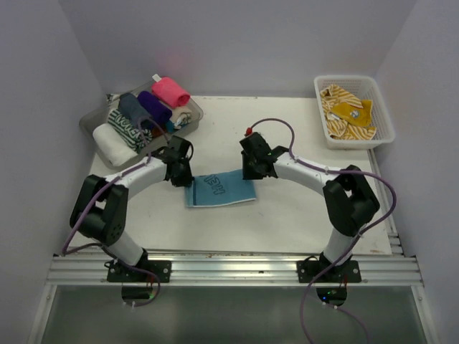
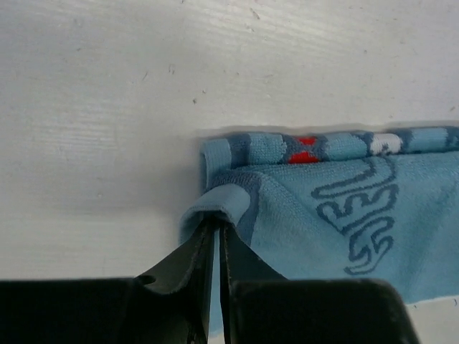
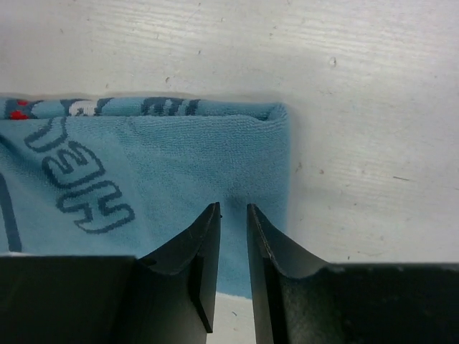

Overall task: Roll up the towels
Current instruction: Fold the towel

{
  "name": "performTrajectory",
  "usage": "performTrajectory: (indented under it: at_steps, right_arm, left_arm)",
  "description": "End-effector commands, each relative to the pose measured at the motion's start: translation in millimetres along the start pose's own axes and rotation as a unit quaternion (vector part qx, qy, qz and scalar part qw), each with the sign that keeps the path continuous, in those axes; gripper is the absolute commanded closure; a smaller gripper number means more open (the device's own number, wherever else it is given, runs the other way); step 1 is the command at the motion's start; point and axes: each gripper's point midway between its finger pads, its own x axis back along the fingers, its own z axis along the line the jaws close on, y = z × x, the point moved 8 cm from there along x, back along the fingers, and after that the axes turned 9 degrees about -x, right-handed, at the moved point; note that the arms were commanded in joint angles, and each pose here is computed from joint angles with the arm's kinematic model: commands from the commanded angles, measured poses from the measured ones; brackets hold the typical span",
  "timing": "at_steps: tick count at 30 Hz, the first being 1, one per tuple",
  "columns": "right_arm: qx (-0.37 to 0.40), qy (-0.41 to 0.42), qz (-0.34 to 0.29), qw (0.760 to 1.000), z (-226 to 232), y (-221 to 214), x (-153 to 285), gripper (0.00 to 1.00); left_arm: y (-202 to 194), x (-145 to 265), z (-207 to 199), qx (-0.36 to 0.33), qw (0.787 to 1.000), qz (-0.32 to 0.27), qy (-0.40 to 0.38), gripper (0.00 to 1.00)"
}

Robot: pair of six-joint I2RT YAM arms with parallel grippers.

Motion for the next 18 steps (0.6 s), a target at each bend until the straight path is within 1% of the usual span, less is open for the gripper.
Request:
performTrajectory:
  at_steps: [1,3,5,9,11,12,14,15,16,18]
  right_arm:
    - [0.010,0.013,-0.010,1.000,12,13,-16,0.75]
    - [-0.003,-0.011,-0.008,1.000,1,19,-30,0.77]
    - [-0.010,-0.026,0.011,1.000,-9,17,-46,0.78]
    - [-0.005,-0.049,0.031,0.998,-24,12,-60,0.80]
    - [-0.005,-0.057,0.031,0.998,-27,11,-59,0.80]
    - [-0.007,-0.062,0.030,0.998,-28,10,-58,0.80]
    - [-0.009,-0.067,0.025,0.997,-33,6,-53,0.80]
    - [-0.011,-0.073,0.030,0.997,-38,-1,-52,0.80]
    - [-0.013,-0.074,0.028,0.997,-41,-3,-51,0.79]
    - [-0.021,-0.081,0.032,0.996,-48,-12,-47,0.79]
  left_arm:
    - [21,-14,-5,-0.015,1.000,-0.012,0.000,0.90]
    - [21,-22,-2,-0.019,1.000,-0.002,0.008,0.90]
    - [18,-32,4,-0.017,1.000,0.015,0.017,0.90]
    - [18,-33,10,-0.023,0.999,0.029,0.038,0.91]
    - [23,-26,11,-0.025,0.998,0.017,0.047,0.91]
    - [23,-21,12,-0.029,0.998,0.020,0.051,0.91]
    - [29,-5,12,-0.032,0.998,0.000,0.054,0.91]
    - [28,2,12,-0.039,0.998,0.000,0.055,0.90]
    - [31,16,9,-0.041,0.998,-0.018,0.049,0.89]
    - [30,29,2,-0.047,0.998,-0.029,0.032,0.87]
